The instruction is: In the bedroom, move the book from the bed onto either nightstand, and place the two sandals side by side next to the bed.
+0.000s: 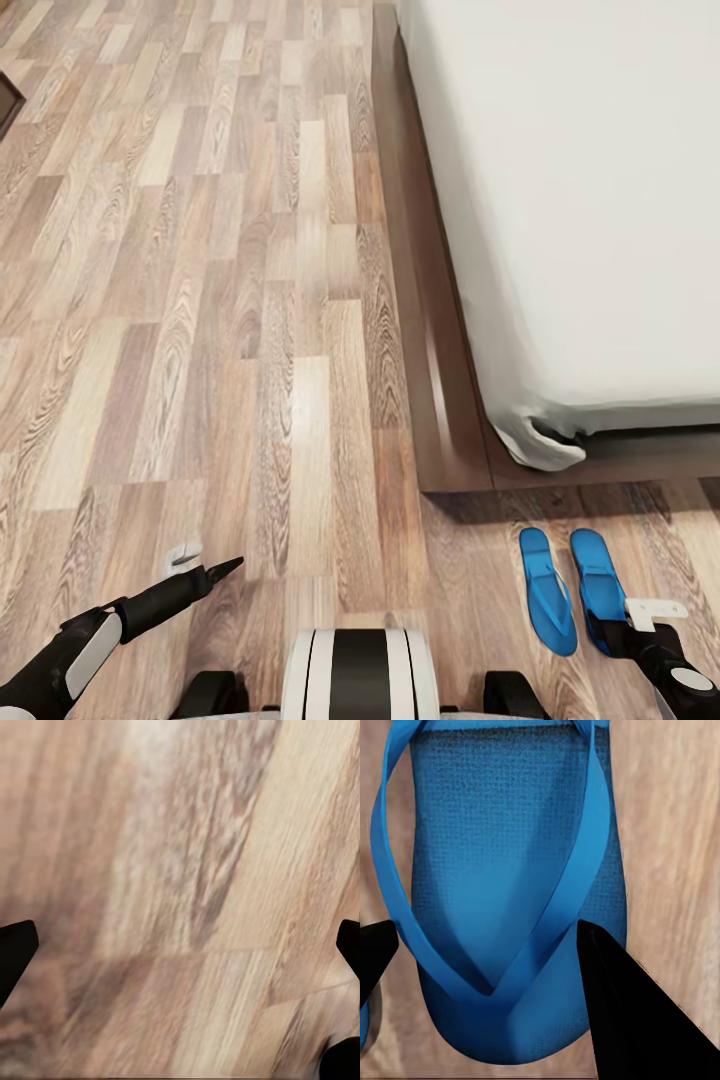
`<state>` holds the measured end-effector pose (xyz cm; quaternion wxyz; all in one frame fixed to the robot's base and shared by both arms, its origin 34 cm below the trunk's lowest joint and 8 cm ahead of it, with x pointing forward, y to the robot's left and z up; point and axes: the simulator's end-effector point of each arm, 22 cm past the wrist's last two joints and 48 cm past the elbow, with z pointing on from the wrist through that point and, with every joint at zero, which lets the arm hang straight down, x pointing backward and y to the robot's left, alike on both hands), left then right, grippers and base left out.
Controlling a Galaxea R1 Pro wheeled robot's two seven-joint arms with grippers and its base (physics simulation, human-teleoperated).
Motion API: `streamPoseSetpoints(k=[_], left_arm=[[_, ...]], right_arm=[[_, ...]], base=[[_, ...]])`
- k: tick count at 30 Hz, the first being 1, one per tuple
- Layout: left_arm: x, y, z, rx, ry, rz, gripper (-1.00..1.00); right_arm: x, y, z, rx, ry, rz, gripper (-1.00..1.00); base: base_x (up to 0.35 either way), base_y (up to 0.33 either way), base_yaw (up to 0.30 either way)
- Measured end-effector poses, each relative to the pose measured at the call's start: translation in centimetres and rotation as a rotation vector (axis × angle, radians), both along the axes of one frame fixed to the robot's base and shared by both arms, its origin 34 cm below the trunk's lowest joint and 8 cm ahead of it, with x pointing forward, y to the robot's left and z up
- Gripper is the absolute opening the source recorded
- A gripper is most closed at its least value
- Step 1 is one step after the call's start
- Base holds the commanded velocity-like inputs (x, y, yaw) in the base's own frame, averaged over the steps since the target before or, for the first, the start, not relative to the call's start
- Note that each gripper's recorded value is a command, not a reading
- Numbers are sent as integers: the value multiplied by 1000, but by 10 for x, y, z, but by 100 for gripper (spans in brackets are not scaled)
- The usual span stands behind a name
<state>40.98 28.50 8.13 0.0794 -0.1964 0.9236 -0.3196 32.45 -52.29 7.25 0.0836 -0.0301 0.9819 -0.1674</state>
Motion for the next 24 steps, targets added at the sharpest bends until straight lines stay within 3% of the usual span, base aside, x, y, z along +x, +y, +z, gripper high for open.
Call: streamPoseSetpoints(k=[24], left_arm=[[-17, 0, -14, 0, 41, 0, 100]], right_arm=[[-17, -1, -10, -3, 40, 2, -100]], base=[[0, 0, 0]])
